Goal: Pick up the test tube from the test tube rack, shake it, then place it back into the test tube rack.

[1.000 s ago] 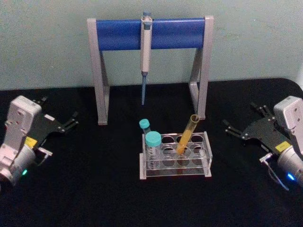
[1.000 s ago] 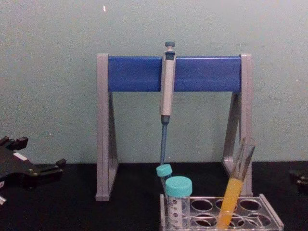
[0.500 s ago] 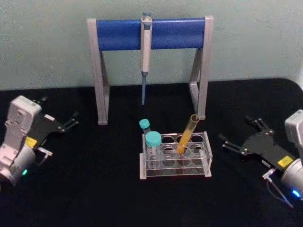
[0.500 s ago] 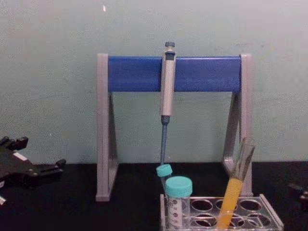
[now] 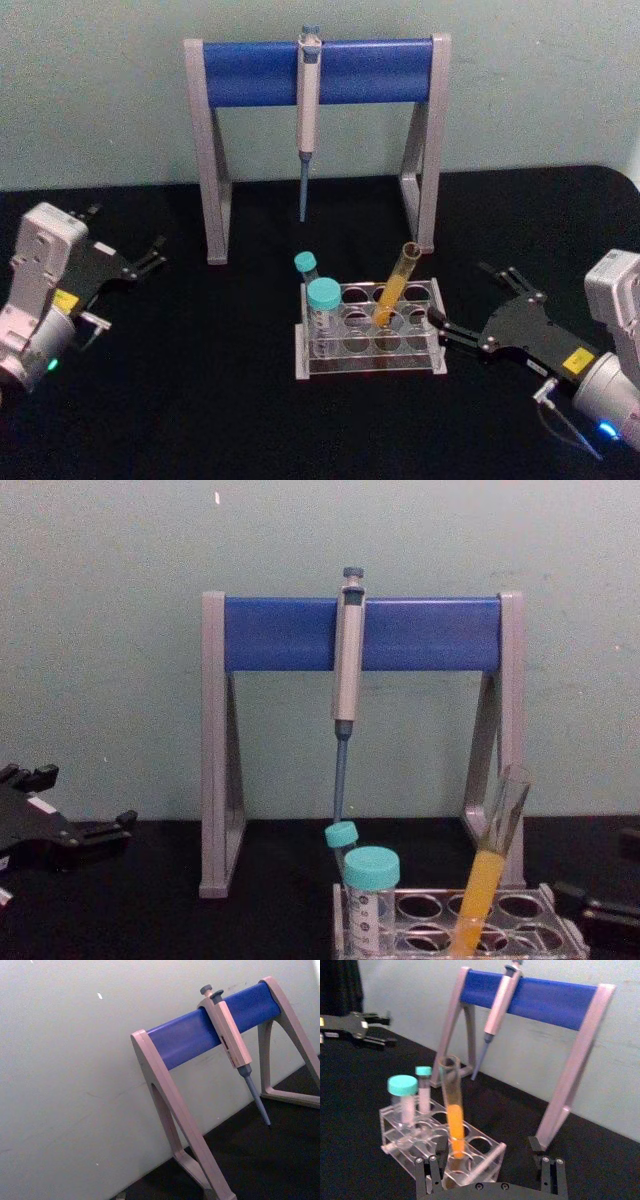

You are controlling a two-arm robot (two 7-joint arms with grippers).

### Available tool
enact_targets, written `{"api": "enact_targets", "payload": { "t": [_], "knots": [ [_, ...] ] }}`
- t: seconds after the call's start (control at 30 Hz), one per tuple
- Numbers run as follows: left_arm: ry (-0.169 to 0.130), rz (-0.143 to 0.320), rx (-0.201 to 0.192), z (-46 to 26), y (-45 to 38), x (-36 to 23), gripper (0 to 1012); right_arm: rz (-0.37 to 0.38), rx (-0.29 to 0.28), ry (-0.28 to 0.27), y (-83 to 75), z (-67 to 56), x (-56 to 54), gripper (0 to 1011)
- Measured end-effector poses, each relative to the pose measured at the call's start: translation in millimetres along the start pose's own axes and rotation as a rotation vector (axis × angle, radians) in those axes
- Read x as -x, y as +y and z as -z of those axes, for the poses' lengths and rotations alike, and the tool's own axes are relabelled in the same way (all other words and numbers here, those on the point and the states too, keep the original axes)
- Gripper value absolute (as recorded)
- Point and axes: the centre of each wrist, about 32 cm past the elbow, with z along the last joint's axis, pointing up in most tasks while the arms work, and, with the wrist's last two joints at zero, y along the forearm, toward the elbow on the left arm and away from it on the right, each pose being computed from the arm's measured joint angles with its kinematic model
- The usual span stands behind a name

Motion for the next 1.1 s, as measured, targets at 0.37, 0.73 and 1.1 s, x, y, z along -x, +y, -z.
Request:
{"api": "enact_targets", "payload": {
  "t": [0.37,0.73,1.1],
  "knots": [
    [0.000,0.000,0.000,0.0,0.0,0.0,1001,-0.057,-0.020,0.013,11.6,-3.3,11.1,1000],
    [0.000,0.000,0.000,0.0,0.0,0.0,1001,-0.080,-0.035,0.011,28.2,0.0,16.1,1000],
    [0.000,0.000,0.000,0.0,0.0,0.0,1001,-0.081,-0.057,0.023,48.9,5.6,12.6,1000]
  ]
}}
